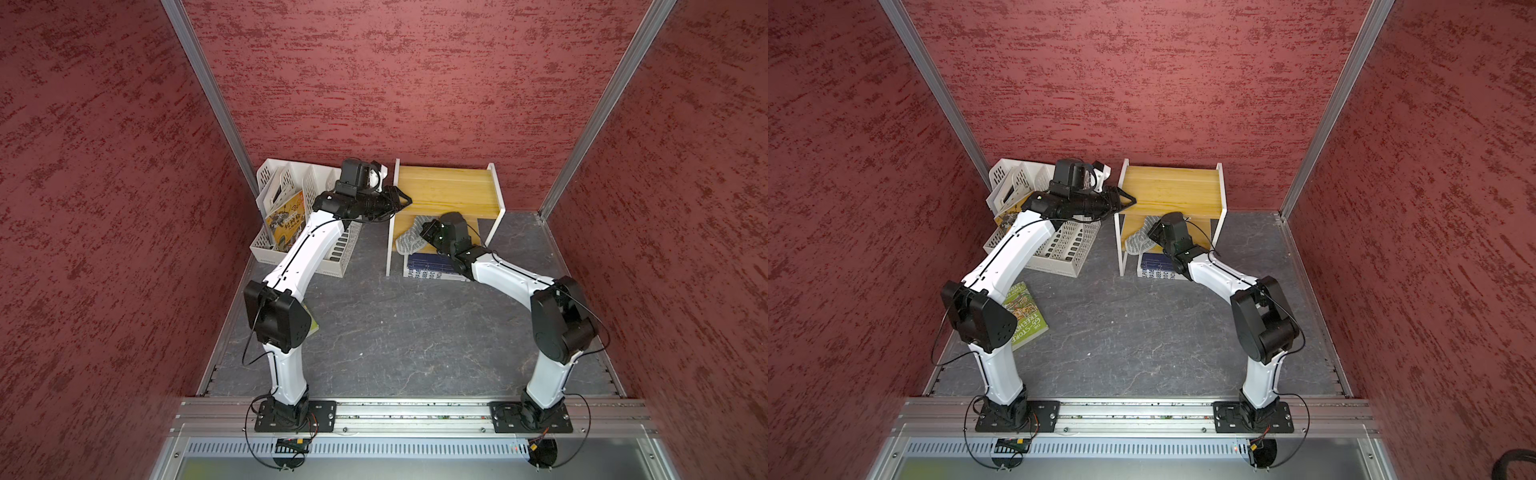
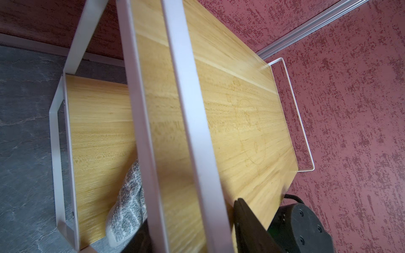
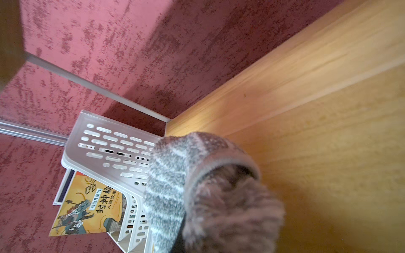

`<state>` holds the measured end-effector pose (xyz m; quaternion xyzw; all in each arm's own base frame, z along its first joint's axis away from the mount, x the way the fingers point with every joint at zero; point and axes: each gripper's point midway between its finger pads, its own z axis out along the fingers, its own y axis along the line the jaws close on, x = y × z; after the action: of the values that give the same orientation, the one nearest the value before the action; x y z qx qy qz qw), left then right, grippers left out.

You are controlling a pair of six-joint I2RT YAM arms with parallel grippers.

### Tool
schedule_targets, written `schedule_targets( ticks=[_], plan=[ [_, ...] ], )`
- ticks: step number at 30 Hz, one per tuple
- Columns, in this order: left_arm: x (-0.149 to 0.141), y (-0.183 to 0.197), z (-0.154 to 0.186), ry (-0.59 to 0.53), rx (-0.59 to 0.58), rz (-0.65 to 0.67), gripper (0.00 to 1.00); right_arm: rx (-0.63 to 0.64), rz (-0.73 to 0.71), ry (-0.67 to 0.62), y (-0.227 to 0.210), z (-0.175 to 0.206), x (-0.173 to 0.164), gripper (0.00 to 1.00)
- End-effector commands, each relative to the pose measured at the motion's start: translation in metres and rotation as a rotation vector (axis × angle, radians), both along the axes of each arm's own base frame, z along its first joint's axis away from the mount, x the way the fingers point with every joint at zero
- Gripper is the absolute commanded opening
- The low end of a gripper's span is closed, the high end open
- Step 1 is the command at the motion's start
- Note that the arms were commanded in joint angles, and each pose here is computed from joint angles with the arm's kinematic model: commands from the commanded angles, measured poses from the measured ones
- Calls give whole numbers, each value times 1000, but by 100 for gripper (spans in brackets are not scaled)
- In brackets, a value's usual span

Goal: Wipe the bookshelf clean with a cloth
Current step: Wipe the dust from the shelf.

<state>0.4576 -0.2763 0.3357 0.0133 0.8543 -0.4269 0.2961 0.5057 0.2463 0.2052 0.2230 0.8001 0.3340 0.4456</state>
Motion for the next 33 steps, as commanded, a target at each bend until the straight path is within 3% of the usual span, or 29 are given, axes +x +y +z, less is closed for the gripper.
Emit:
schedule_targets(
  ticks=[1, 12, 17, 21, 33],
  plan=[
    [-23, -12, -12, 36, 32, -88, 50, -67, -29, 61, -7, -21, 7, 0],
    [-20, -11, -15, 44, 38, -79, 50, -34, 18, 152, 10, -49, 9, 0],
    [-18, -12, -17, 49, 36, -78, 50, 21, 95, 138, 33, -47, -2, 0],
    [-18, -13, -18, 50, 35, -78, 50, 15, 65, 110, 23, -40, -14, 0],
    [-17, -11, -20, 55, 44, -74, 50, -260, -167, 95, -59, -26, -38, 0]
  ],
)
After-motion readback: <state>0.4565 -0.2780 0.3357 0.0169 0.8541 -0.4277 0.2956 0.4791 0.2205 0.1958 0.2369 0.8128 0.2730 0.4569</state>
